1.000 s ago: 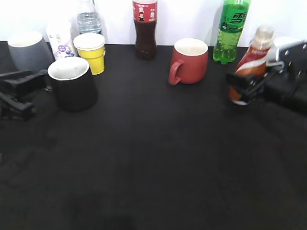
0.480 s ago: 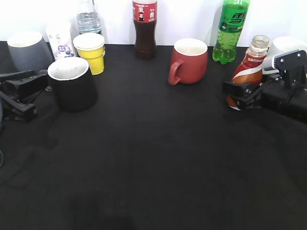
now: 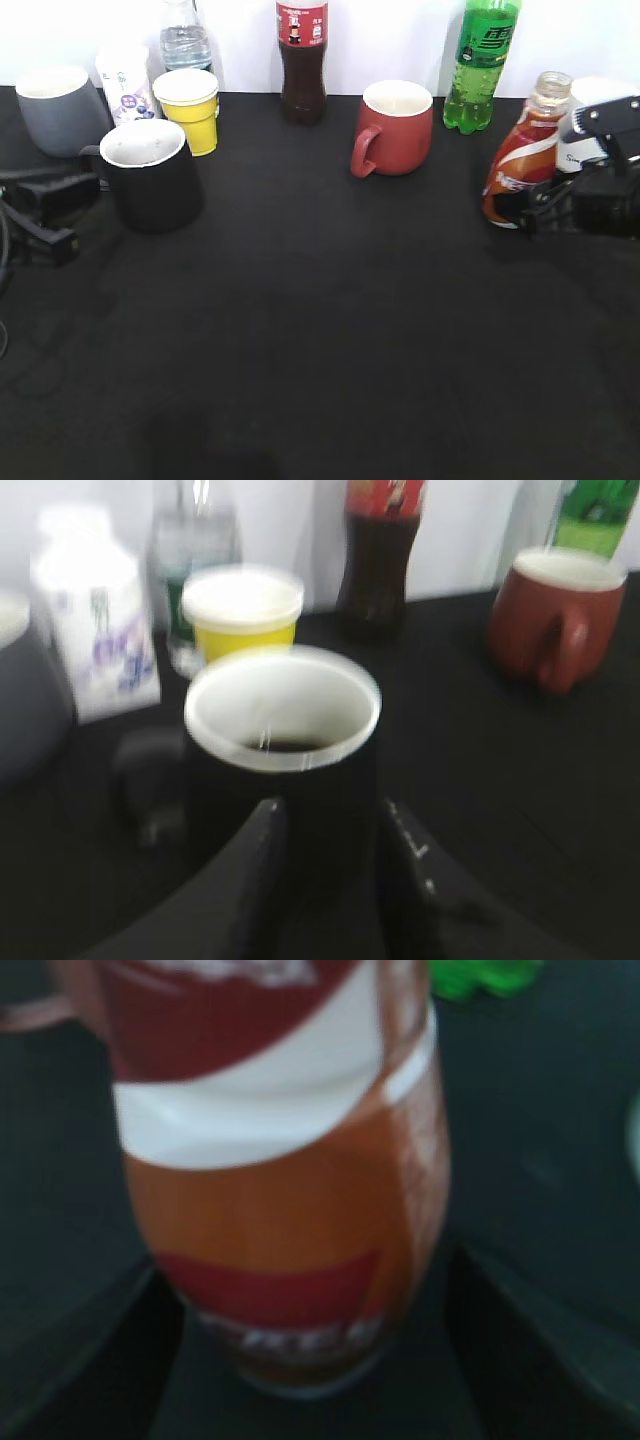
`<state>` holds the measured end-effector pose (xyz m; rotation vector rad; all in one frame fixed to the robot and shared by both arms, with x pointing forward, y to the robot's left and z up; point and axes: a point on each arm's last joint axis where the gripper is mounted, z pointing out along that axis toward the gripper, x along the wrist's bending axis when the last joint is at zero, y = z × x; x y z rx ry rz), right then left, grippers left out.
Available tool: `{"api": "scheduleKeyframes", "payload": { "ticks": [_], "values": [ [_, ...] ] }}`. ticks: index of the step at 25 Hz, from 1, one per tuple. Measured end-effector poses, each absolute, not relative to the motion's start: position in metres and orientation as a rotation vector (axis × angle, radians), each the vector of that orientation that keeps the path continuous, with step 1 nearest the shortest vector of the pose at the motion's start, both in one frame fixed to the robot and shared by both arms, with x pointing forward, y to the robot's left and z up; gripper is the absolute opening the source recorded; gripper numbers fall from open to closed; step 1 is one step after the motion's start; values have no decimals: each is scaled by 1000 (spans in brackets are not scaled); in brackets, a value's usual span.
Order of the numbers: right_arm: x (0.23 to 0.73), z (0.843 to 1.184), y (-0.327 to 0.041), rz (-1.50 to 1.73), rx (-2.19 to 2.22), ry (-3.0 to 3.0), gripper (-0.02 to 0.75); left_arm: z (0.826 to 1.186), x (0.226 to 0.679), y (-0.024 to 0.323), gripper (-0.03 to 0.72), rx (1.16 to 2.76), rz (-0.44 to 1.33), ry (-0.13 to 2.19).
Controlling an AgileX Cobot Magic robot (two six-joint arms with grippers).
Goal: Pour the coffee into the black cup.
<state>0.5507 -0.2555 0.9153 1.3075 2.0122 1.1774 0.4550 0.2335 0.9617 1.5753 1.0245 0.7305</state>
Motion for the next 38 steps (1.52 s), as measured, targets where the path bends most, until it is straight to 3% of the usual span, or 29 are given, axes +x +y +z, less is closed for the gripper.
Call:
{"api": "scheduleKeyframes", "payload": {
  "ticks": [8,12,17,20,24,31,36,38],
  "values": [
    [535,915,-257,1062,1489,2160,591,942,446,225,241,1728,595,1186],
    [530,943,-272,904,1510,2034,589,948,443,228,241,1709,609,1220],
    [519,959,-301,673,1873,1644,589,954,433,237,241,1771,625,1313],
    [508,966,-301,665,2100,1467,576,972,441,244,241,1782,602,1526],
    [494,998,-266,812,1916,1607,559,1025,439,248,241,1710,595,1628],
    [384,1103,-264,1217,1674,1510,558,1083,341,279,240,1658,708,1527],
    [302,1093,-291,880,1608,1813,558,1083,277,295,239,1683,719,1474],
    [277,1084,-297,885,1600,1839,557,1080,263,296,238,1702,704,1425]
  ]
}}
